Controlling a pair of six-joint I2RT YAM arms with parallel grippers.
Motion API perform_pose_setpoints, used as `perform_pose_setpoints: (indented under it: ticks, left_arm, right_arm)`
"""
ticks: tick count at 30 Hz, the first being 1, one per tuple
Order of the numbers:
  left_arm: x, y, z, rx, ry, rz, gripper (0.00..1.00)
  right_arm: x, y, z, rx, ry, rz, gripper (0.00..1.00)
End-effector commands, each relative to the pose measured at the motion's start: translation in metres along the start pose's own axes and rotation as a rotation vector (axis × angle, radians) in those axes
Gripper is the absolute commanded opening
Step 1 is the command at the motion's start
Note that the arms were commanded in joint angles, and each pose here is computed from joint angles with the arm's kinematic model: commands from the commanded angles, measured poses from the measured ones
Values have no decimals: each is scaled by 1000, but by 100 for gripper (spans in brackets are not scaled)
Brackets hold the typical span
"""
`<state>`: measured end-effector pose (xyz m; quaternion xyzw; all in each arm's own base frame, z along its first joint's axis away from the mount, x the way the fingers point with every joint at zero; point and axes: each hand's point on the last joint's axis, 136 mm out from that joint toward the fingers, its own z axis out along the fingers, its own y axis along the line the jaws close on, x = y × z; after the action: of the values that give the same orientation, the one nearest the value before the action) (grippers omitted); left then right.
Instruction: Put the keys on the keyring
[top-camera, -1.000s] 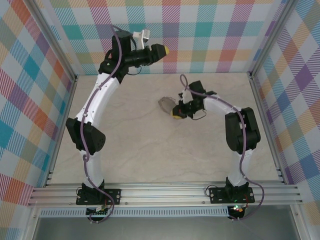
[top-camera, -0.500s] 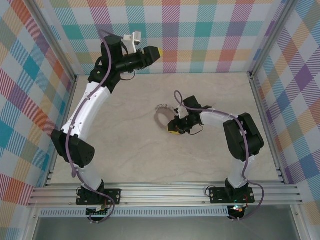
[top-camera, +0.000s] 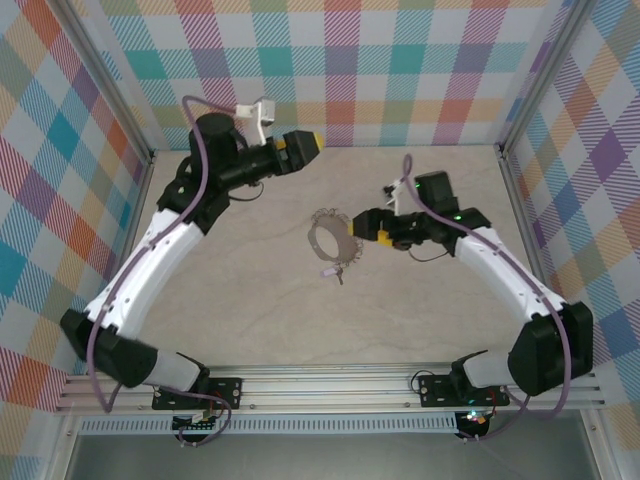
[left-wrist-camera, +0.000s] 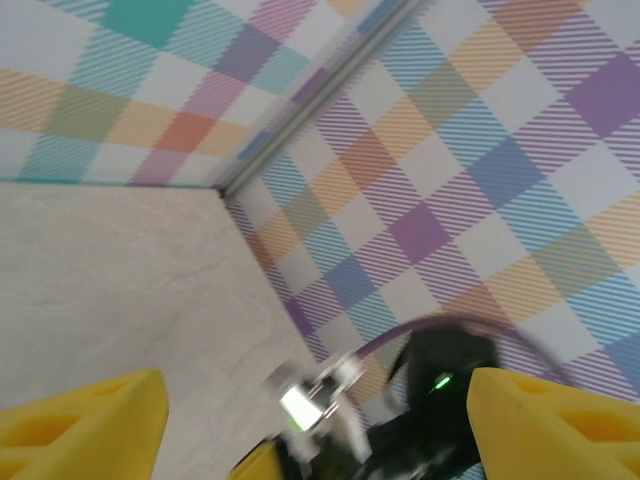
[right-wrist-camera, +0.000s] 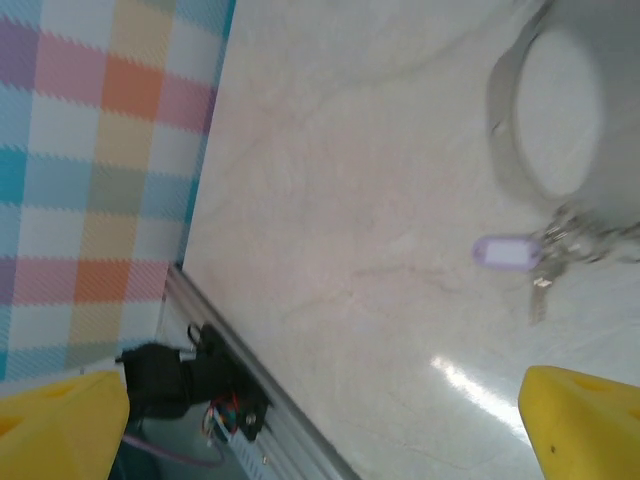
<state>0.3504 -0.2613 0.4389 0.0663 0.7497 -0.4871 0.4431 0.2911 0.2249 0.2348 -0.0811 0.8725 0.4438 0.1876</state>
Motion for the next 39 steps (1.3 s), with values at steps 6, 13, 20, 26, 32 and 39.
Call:
perform_pose_setpoints:
  ticks: [6,13,20,26,32,39]
  left_arm:
    - [9,70,-72,-390,-288,253,100]
    - [56,167,-120,-819,-271,459,100]
    - [95,270,-146,-1064,-260,481,100]
    - [124,336,-155,-1102,-264,410,100]
    - [135,365,-138,-1036,-187,430,100]
    - [154,388,-115,-927,-125,433,100]
  right_arm:
    - [-55,-64,-81,363,-348,5,100]
    - [-69,-163,-137,872,-716,-75,100]
    - [-40,-231,-128,1060,-660,-117,100]
    - [-35,-255,-114,1093,-673,-220,100]
    - [-46,-261,-91,925,-709,-272,100]
    - [-45,-262,-62,771,-706,-374,100]
